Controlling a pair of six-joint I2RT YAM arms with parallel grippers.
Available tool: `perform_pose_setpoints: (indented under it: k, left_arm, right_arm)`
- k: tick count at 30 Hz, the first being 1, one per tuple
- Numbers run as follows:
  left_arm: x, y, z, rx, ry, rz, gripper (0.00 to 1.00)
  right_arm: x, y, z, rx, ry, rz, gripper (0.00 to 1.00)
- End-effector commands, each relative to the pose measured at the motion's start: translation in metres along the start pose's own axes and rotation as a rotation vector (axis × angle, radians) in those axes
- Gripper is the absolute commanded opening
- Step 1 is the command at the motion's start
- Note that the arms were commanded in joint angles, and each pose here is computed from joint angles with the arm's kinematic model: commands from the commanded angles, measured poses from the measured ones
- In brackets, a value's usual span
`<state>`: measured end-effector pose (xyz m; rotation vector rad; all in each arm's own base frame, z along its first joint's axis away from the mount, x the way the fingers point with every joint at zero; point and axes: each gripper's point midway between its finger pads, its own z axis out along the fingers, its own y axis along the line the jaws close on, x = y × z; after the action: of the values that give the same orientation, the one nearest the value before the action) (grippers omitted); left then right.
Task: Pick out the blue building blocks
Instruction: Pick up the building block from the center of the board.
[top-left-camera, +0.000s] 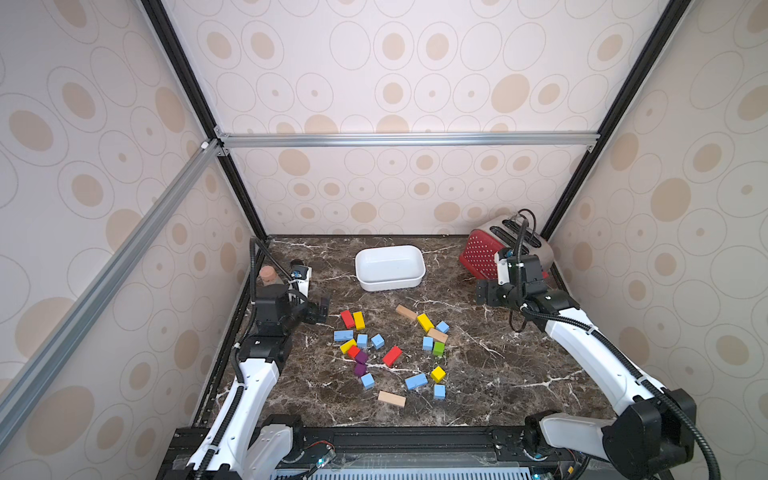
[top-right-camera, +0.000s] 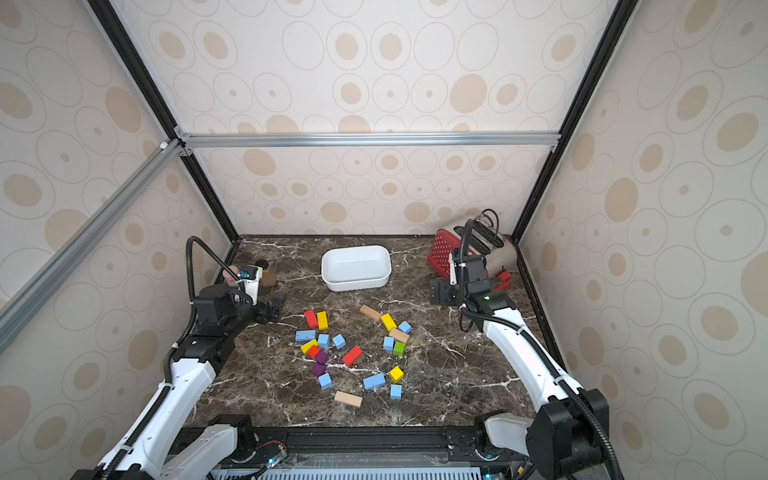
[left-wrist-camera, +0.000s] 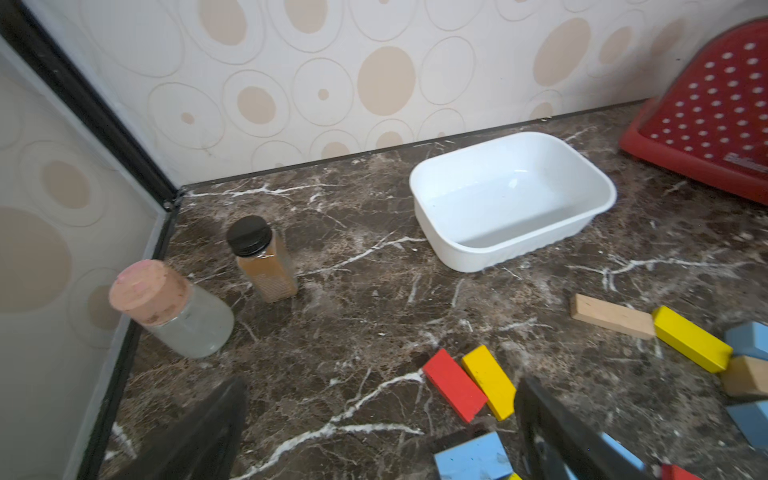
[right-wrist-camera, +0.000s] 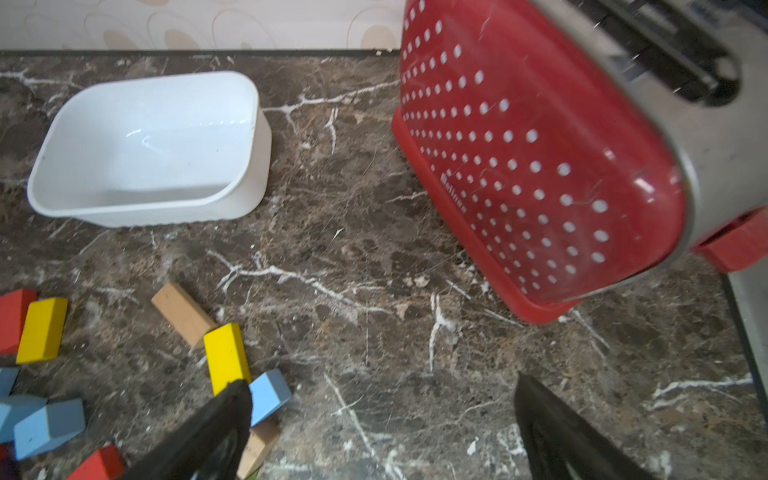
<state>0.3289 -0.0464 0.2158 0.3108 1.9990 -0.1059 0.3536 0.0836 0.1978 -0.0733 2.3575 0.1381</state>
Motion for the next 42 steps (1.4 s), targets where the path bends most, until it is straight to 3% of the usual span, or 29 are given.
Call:
perform_pose_setpoints:
  k: [1, 7, 20, 31, 42]
  left_arm:
    - [0.007, -0.028, -0.004, 0.108, 0.034, 0.072, 0.99]
    - [0.011, -0.048, -0.005, 0.205, 0.021, 0.038, 0.99]
    - [0.032, -0.069, -0.004, 0.269, 0.045, 0.048, 0.99]
    - [0.048, -0.108, 0.011, 0.345, 0.083, 0.085, 0.99]
    - [0.050, -0.119, 0.019, 0.375, 0.093, 0.095, 0.99]
  right_arm:
    - [0.036, 0.020, -0.002, -0.051, 0.169, -0.016, 1.00]
    - [0.067, 0.042, 0.003, -0.083, 0.330, -0.066, 1.00]
    - [0.104, 0.077, 0.029, -0.180, 0.508, -0.157, 1.00]
    - [0.114, 0.093, 0.057, -0.227, 0.605, -0.239, 0.99]
    - [0.123, 0.088, 0.086, -0.150, 0.643, -0.258, 0.92]
